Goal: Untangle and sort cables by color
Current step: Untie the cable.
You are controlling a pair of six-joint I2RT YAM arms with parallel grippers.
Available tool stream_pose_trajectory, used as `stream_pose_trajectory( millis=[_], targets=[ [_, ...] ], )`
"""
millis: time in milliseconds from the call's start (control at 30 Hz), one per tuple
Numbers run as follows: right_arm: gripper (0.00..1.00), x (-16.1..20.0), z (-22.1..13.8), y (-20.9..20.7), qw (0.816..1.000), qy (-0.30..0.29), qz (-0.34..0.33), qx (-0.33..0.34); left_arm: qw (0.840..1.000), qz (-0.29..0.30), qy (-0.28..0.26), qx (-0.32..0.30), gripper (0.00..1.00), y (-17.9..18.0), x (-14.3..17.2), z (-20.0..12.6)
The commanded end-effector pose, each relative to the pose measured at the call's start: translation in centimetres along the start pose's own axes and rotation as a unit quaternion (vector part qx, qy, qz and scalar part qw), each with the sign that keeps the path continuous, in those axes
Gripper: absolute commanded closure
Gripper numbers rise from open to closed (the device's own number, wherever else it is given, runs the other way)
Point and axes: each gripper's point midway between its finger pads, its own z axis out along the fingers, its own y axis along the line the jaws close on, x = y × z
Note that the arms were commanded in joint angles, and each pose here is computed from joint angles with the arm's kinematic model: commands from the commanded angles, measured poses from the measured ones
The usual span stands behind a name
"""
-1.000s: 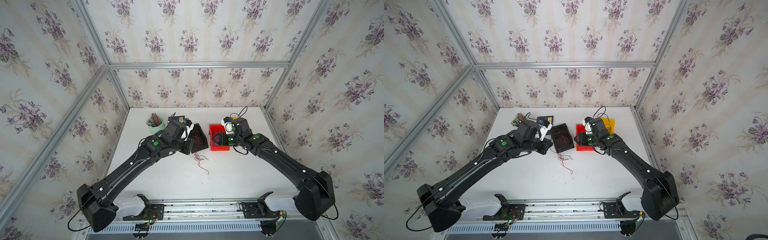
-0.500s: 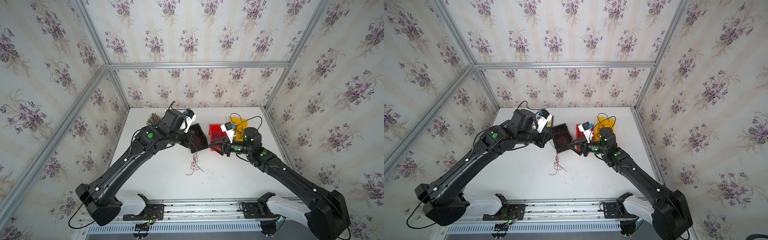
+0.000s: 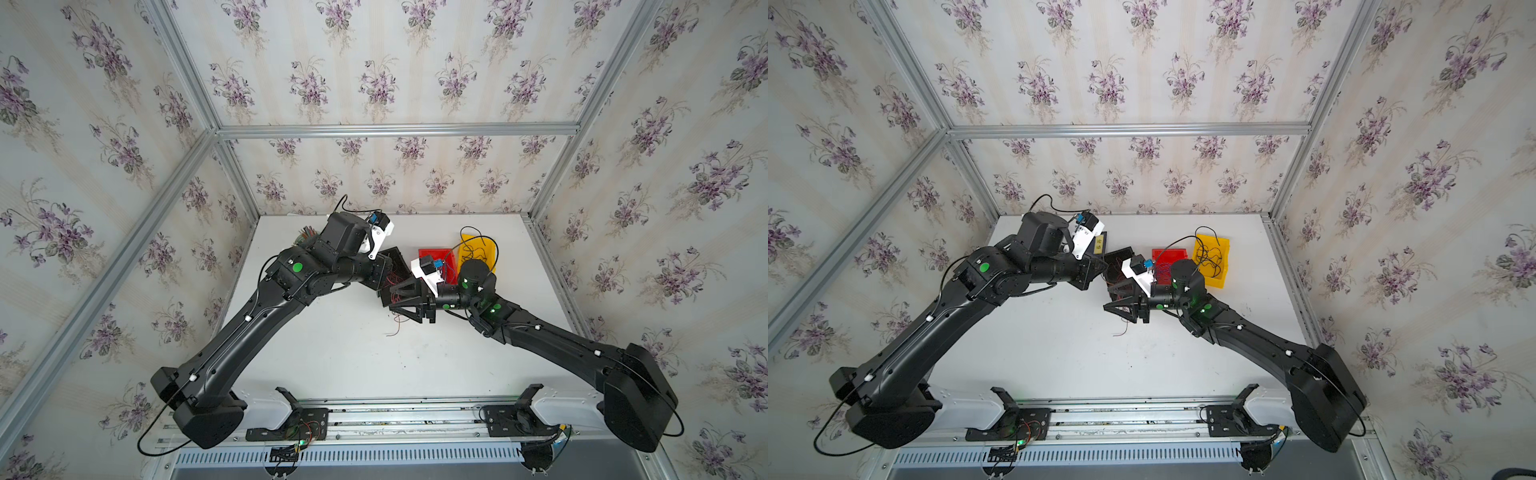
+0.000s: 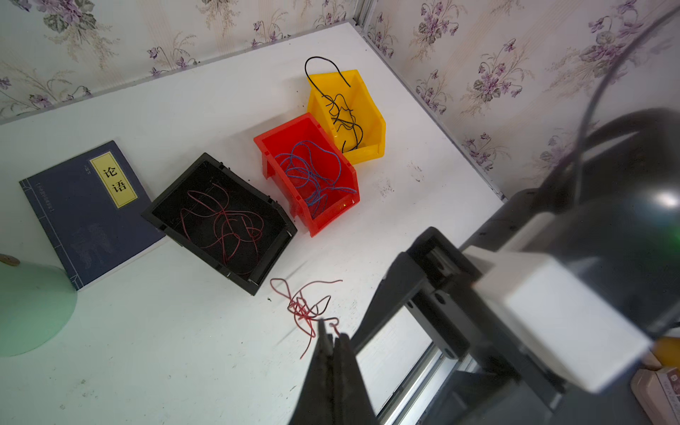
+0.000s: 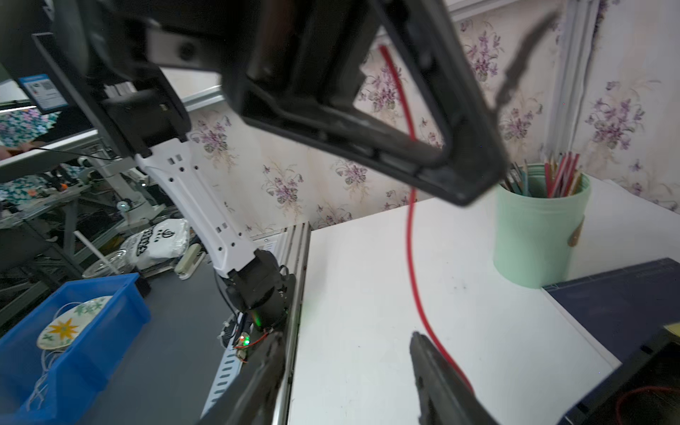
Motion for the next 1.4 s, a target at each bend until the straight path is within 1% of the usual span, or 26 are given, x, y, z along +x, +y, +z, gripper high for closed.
stream_pose_trajectory(
  millis=[0,100,133,300,400,433,500,567,633,667,733,800,900,1033,1133,1200,1300,1367],
  targets=[
    [0.51,1.5,0.4,-1.8,0.999,0.012,-0.016,0.035,1.0,0.006,-0.022,0.01,1.0,-0.6,-1.3,-0.6],
    [0.66,4.2,0.4,-2.6,0.998,0.032,-0.006,0.047,0.999,0.009,-0.04,0.016,1.0,-1.1,-2.8,-1.2],
    [0.68,5.2,0.4,-2.7,0.998,0.036,-0.002,0.053,0.999,0.009,-0.047,0.02,1.0,-1.3,-3.3,-1.5],
    [0.69,9.1,-0.1,-3.3,0.996,0.053,0.021,0.074,0.996,0.006,-0.084,0.036,1.0,-2.2,-5.9,-2.8],
    [0.7,10.4,-0.5,-3.5,0.994,0.06,0.029,0.086,0.993,0.007,-0.109,0.047,1.0,-2.8,-7.5,-4.1],
    [0.7,10.7,-0.7,-3.6,0.993,0.063,0.031,0.092,0.994,0.005,-0.103,0.047,1.0,-2.7,-7.8,-3.1],
    [0.69,10.9,-1.1,-3.7,0.992,0.066,0.032,0.104,0.993,0.003,-0.105,0.052,1.0,-2.8,-8.3,-3.2],
    [0.61,10.2,-1.9,-3.2,0.991,0.058,0.024,0.117,0.993,0.003,-0.103,0.057,1.0,-3.0,-8.5,-3.3],
    [0.53,8.4,-3.2,-2.4,0.99,0.036,0.01,0.135,0.993,0.001,-0.1,0.059,1.0,-3.1,-8.4,-3.2],
    [0.52,7.6,-3.8,-1.8,0.99,0.027,0.003,0.14,0.993,0.0,-0.097,0.06,1.0,-3.1,-8.3,-3.1],
    [0.5,4.8,-5.2,-0.5,0.989,0.001,-0.018,0.15,0.994,-0.002,-0.095,0.061,1.0,-3.0,-8.0,-2.9],
    [0.46,2.0,-6.3,0.7,0.987,-0.024,-0.039,0.156,0.994,-0.004,-0.094,0.064,1.0,-3.1,-7.9,-2.7],
    [0.42,-1.2,-6.8,1.4,0.984,-0.045,-0.062,0.159,0.993,-0.007,-0.094,0.072,1.0,-3.3,-7.9,-2.5],
    [0.42,-3.7,-4.9,1.2,0.988,-0.048,-0.071,0.127,0.992,-0.009,-0.097,0.084,1.0,-3.7,-8.1,-2.3],
    [0.41,-5.0,-3.4,0.5,0.989,-0.066,-0.075,0.107,0.992,-0.01,-0.097,0.085,1.0,-3.7,-8.0,-2.4],
    [0.42,-5.4,-2.2,-0.3,0.99,-0.067,-0.073,0.101,0.991,-0.01,-0.099,0.085,1.0,-3.7,-8.0,-2.6],
    [0.47,-4.6,-1.2,-1.7,0.99,-0.063,-0.069,0.106,0.991,-0.01,-0.102,0.085,1.0,-3.7,-7.8,-2.9],
    [0.56,-3.1,-0.8,-2.4,0.991,-0.056,-0.062,0.109,0.991,-0.01,-0.107,0.082,1.0,-3.6,-8.0,-3.2]
  ],
)
